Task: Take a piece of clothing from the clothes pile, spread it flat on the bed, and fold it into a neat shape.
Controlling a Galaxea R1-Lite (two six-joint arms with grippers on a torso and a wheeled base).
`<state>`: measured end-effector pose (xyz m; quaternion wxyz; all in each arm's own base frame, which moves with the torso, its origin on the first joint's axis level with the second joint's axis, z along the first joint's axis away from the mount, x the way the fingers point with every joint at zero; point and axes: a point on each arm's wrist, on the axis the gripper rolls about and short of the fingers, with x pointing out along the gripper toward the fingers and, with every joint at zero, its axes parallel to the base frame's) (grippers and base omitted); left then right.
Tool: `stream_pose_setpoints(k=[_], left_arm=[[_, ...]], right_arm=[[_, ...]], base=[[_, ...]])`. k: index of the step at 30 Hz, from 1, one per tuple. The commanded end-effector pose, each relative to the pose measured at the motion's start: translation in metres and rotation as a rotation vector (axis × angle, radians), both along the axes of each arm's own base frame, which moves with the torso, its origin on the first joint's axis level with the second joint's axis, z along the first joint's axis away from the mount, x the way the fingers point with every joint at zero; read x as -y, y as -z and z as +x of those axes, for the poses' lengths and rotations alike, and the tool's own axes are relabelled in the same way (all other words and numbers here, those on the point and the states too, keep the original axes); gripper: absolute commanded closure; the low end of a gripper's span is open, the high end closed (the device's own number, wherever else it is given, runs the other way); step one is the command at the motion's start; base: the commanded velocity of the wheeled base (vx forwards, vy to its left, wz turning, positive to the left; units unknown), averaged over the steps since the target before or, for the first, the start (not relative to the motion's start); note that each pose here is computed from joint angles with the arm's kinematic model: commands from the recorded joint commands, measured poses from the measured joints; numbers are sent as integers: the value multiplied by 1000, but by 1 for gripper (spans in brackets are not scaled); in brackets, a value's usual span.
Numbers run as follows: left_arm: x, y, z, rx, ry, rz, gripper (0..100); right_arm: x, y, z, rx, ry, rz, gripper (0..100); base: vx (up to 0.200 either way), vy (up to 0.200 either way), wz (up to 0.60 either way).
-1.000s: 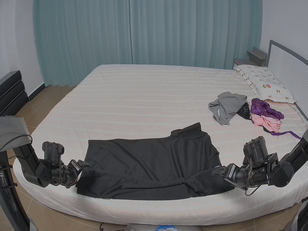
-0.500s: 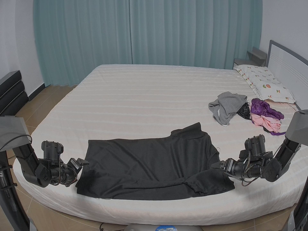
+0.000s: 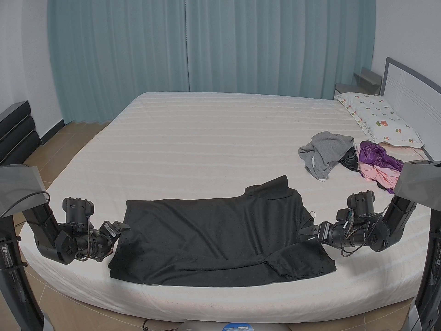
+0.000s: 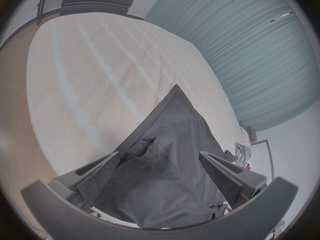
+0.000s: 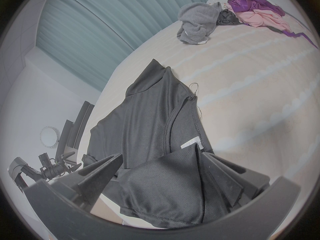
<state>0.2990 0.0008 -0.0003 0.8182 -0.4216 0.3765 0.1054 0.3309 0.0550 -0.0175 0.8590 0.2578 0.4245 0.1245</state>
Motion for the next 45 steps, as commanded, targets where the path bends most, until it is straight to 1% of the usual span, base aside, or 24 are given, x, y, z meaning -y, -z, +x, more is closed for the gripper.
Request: stream_pose_setpoints(k=[1, 4, 8, 9, 14, 15, 19, 30, 37, 41, 45], left_arm=[[3, 6, 6, -6, 7, 5, 0], [8, 13, 12, -14, 5, 42, 0], [15, 22, 17, -24, 15, 81, 0], [17, 23, 21, -16, 14, 102, 0], [20, 25, 24, -14, 20, 107, 0], [20, 25, 24, -14, 21, 109, 100], [18, 25, 24, -17, 14, 112, 100], [3, 25, 19, -33, -68, 150, 100], [-3, 21, 14, -35, -88, 150, 100], [-3, 15, 11, -21, -95, 145, 100], [-3, 15, 11, -21, -93, 144, 100]], right_arm=[[1, 8, 4, -15, 3, 2, 0], [2, 10, 4, -22, -12, 21, 0], [1, 11, 4, -23, -16, 20, 0], [0, 12, 4, -25, -17, 20, 0], [-1, 12, 4, -25, -21, 20, 0], [0, 12, 4, -26, -21, 19, 0], [-1, 12, 4, -25, -21, 18, 0], [-1, 13, 6, 15, -15, 27, 0], [-1, 13, 6, 18, -16, 28, 0], [-3, 19, 9, 16, -35, 34, 0], [-4, 22, 13, 39, -66, 38, 0]], base=[[0, 0, 0], [0, 0, 0], [0, 0, 0], [0, 0, 0], [0, 0, 0], [0, 0, 0], [0, 0, 0], [0, 0, 0], [0, 0, 0], [0, 0, 0], [0, 0, 0]])
